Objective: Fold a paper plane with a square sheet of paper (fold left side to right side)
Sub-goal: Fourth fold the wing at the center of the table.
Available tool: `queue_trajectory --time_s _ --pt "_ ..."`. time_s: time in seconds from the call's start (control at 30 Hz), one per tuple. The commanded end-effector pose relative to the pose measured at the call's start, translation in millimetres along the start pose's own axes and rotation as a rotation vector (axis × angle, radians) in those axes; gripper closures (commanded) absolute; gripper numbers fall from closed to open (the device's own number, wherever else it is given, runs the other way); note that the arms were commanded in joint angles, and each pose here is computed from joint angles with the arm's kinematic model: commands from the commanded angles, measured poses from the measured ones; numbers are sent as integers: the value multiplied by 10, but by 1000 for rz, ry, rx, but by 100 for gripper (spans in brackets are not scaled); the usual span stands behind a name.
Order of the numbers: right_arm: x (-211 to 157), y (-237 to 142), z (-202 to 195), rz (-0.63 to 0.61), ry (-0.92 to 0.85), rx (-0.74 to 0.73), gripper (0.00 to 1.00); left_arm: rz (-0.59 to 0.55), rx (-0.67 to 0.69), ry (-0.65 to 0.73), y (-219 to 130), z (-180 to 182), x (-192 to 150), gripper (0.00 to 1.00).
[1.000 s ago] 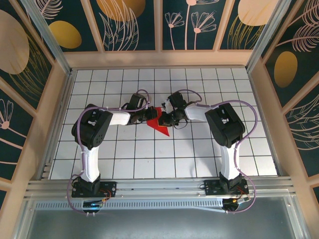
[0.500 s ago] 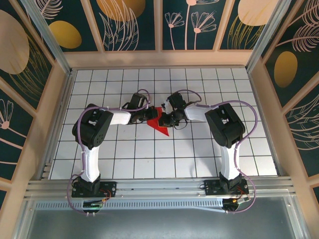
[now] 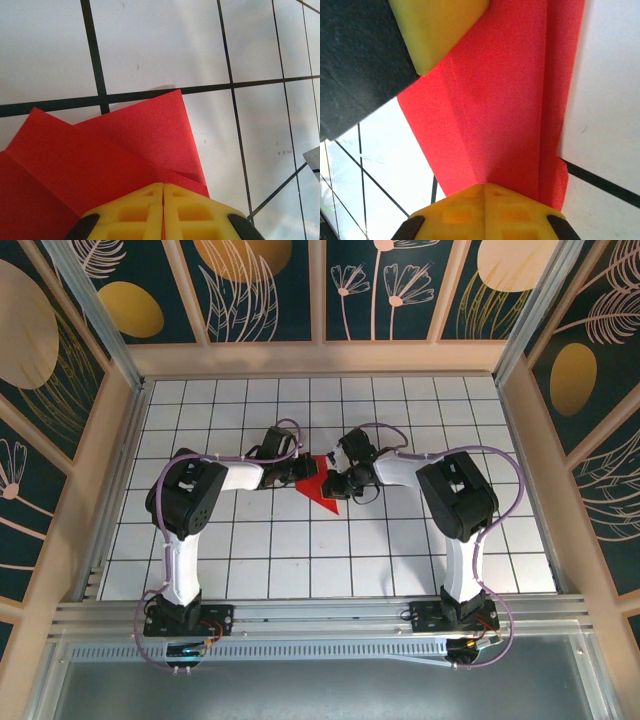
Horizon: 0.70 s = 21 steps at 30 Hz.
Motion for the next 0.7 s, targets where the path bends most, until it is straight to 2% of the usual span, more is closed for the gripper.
queue_trajectory --time_s 0.0,0.3,0.47,0.67 --pt "-324 -23 -138 94 28 -75 100 68 121 -48 111 355 -240 92" --pt "-284 -138 -30 72 12 -68 100 68 117 -46 100 343 -238 92" --pt "-109 -300 244 25 -24 7 100 66 104 -50 93 310 -231 92" --pt "-4 -249 343 -7 -16 66 100 63 97 -51 93 298 -226 92"
Point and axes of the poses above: each hand's point on the last joint's axis, 136 mm out from that joint toward the fingers, its own y axis out along the fingers, its own z axis along the line the jaws close on, x = y × z, the point moved 2 cm from there along -y, back along the fingers, and after that the axes turned 3 degrees about y, right-handed, at the moved point
